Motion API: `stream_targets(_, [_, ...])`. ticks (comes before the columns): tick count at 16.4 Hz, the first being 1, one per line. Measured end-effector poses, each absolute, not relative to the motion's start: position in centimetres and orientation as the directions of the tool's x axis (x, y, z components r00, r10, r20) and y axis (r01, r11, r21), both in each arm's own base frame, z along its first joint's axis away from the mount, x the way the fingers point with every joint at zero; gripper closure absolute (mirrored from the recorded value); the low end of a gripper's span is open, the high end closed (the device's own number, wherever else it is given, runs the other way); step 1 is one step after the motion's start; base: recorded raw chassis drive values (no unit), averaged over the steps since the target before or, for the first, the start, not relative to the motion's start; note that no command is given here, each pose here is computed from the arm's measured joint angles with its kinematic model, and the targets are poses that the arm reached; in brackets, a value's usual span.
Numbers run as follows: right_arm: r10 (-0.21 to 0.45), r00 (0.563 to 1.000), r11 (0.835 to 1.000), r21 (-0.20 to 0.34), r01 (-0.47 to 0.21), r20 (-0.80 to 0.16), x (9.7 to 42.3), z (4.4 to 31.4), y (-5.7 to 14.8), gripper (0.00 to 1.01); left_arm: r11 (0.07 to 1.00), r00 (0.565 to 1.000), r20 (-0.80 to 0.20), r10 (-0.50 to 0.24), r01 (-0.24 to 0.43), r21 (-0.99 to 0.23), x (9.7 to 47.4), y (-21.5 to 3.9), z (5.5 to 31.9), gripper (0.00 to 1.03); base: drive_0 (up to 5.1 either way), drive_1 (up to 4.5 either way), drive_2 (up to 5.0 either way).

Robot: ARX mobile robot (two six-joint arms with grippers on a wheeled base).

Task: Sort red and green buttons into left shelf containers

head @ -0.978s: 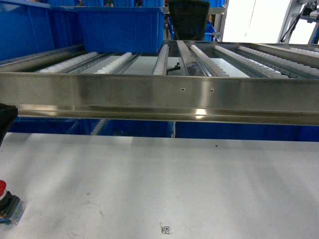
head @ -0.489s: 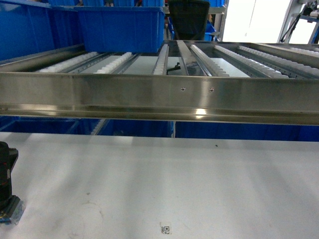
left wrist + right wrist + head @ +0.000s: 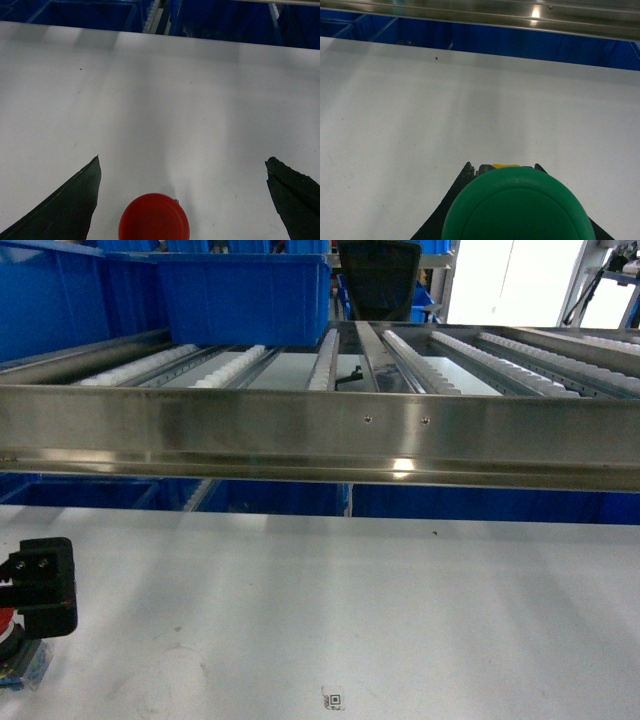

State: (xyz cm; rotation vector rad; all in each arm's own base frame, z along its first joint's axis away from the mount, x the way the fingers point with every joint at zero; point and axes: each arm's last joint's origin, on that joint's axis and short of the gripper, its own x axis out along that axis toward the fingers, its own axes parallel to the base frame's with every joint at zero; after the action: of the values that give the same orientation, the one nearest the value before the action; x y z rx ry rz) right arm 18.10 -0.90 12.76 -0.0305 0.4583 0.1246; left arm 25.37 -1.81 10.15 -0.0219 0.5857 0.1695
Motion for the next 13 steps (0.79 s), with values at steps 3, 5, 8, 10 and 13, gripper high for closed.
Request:
stream_targets(3, [0.113,0.890,0.992,-0.002,-0.127,-0.443,18.1,12.8,-0.9,0.75,0.983,0.781,-0.600,0.172,-0.173,0.056,25.6,-3.0,7.8,0.05,0.0,0.00,0.0])
stream_targets(5, [0.113,0.890,0.992,-0.001,-0.127,-0.443,18.1,12.8,-0.9,0.75,0.980,0.788,-0.587,0.187,-0.191,0.057,25.7,-3.3,7.4,0.05,0.0,0.00,0.0])
stream_targets(8, [0.113,0.890,0.992,-0.001,-0.127,-0.443,18.1,12.8,-0.9,0.75,0.971,0.762,-0.607,0.225,-0.225,0.077,25.2,-3.1,6.6,0.05,0.0,0.00,0.0])
stream_targets(10, [0.113,0.890,0.992,-0.002,-0.127,-0.443,18.1,12.8,-0.9,0.75,0.967,0.755,-0.610,0.239,-0.240,0.081,24.9,-2.7,6.4,0.05,0.0,0.00,0.0])
stream_targets(13, [0.113,0.890,0.992,-0.001,-0.127,-0.443,18.1,12.8,-0.9,0.75,0.968,0.750,-0.619,0.232,-0.238,0.075,24.7,-2.3,5.7,0.05,0.0,0.00,0.0])
